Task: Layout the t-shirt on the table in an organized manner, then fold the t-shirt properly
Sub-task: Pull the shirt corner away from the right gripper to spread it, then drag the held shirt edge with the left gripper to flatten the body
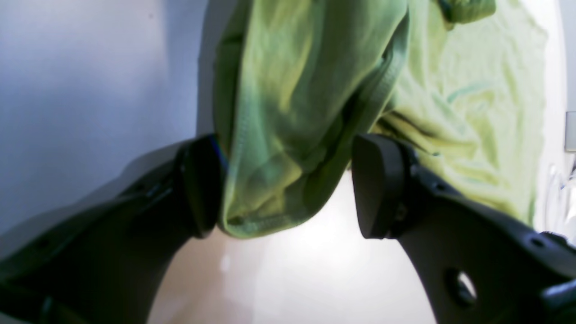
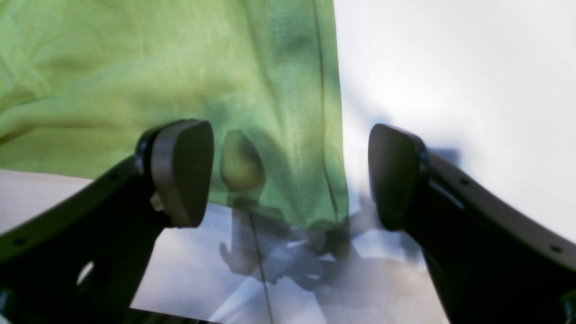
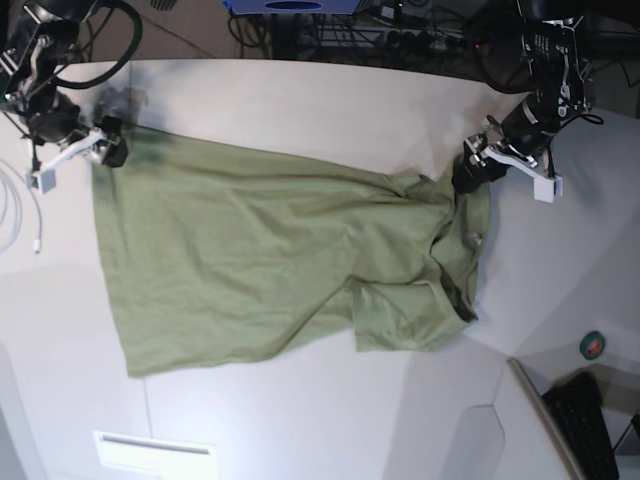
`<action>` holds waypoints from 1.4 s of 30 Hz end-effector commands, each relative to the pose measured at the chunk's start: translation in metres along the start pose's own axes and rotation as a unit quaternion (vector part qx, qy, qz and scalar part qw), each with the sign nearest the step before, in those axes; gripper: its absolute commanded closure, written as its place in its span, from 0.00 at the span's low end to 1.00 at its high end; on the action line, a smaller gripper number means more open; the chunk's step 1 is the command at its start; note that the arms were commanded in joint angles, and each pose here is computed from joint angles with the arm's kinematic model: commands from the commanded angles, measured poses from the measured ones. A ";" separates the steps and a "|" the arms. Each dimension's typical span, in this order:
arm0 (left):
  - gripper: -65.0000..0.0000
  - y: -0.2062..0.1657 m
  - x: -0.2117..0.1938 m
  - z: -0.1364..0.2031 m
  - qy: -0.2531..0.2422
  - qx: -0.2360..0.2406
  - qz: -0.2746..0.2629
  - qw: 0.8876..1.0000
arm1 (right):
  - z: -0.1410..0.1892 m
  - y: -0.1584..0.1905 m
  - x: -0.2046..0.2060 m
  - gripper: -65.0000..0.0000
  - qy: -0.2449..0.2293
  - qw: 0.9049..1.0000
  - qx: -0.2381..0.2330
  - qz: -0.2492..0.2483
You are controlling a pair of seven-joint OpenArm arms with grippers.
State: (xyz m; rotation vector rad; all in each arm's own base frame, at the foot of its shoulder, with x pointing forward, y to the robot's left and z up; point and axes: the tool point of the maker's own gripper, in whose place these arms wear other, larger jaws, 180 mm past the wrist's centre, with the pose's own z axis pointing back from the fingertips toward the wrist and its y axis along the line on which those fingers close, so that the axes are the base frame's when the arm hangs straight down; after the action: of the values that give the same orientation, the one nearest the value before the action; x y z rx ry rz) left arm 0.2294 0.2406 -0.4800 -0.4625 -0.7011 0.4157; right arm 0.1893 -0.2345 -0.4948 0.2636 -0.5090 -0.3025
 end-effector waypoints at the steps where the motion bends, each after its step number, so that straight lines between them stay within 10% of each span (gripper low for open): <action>1: 0.34 0.006 0.000 0.000 0.010 0.010 -0.003 1.000 | 0.002 -0.002 0.000 0.23 0.003 1.000 -0.003 0.005; 14: 0.46 0.004 -0.020 -0.007 0.026 0.007 0.020 0.999 | -0.009 0.027 -0.020 0.25 0.039 0.998 0.030 0.046; 17: 0.95 -0.004 -0.020 -0.008 0.037 -0.001 -0.003 0.999 | -0.009 0.028 -0.020 0.53 0.038 0.998 0.030 0.046; 20: 1.00 -0.018 -0.010 -0.008 0.032 -0.017 -0.032 0.999 | -0.009 0.027 -0.018 1.00 0.037 0.998 0.029 0.048; 32: 1.00 -0.120 0.077 0.033 -0.023 -0.060 -0.186 0.980 | 0.057 0.019 0.027 1.00 -0.018 0.987 -0.031 0.154; 42: 1.00 -0.134 0.098 0.072 -0.060 -0.051 -0.239 0.968 | 0.110 0.024 0.037 1.00 -0.056 0.969 -0.059 0.232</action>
State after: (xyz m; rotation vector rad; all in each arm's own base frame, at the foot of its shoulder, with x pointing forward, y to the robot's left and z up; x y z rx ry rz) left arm 0.2678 0.1982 -0.3233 -0.3461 -0.8756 -0.0425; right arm 0.1614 -0.2375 -0.3875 0.0317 -0.6102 0.1029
